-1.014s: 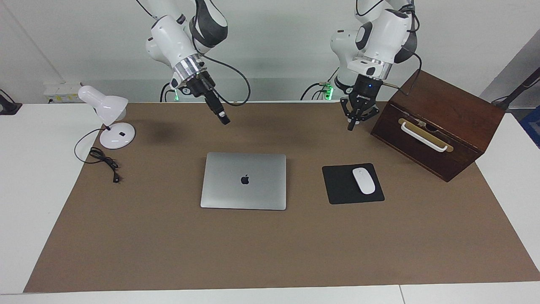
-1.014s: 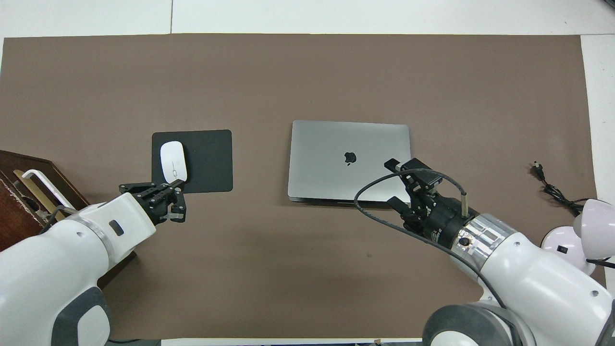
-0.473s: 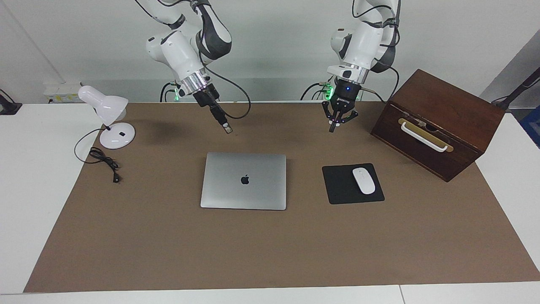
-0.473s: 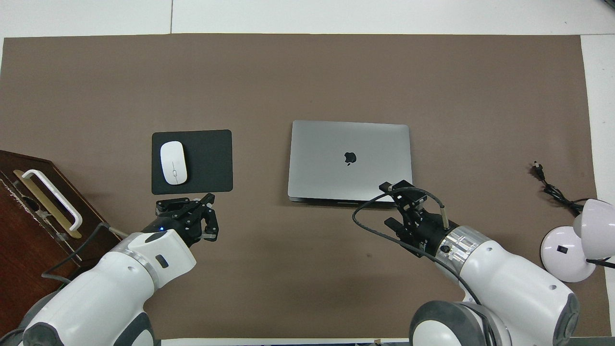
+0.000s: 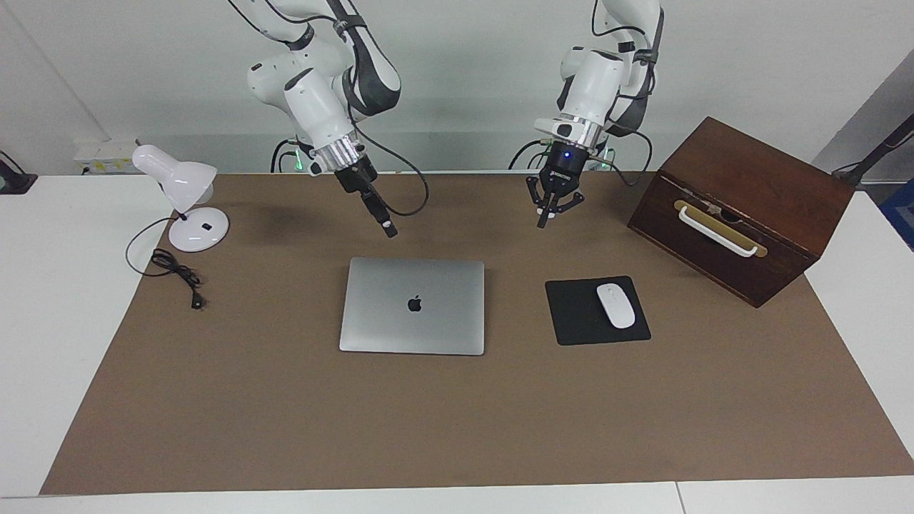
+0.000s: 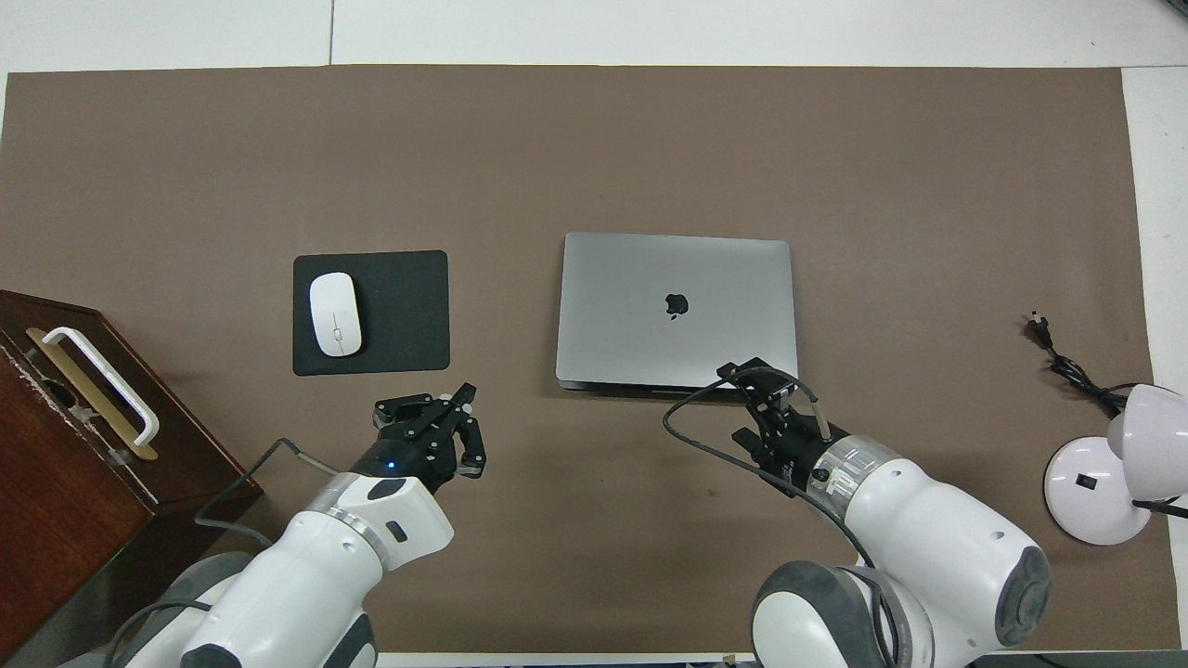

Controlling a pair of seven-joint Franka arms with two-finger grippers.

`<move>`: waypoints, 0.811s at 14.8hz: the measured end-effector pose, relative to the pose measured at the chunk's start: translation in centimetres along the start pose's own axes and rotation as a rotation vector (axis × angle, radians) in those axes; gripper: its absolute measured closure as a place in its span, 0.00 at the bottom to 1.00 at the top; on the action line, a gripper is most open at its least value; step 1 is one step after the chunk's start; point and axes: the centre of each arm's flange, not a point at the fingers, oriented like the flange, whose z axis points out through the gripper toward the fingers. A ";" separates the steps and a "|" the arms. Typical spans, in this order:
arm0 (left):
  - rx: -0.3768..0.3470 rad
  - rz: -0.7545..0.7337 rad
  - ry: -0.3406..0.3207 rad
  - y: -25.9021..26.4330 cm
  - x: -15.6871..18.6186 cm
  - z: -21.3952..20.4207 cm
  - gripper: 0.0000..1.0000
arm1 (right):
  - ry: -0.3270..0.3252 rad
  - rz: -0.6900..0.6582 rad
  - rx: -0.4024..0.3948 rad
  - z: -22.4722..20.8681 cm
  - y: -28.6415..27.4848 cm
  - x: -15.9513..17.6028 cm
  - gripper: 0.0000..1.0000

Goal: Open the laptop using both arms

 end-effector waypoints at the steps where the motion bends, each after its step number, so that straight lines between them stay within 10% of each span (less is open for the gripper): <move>1: -0.008 -0.008 0.018 1.0 -0.6 0.9 0.99 | 0.013 0.002 -0.005 0.5 0.2 0.2 0.00; 12: -0.032 -0.013 0.004 3.6 -3.1 3.9 0.99 | 0.051 0.009 -0.046 3.0 1.1 1.1 0.00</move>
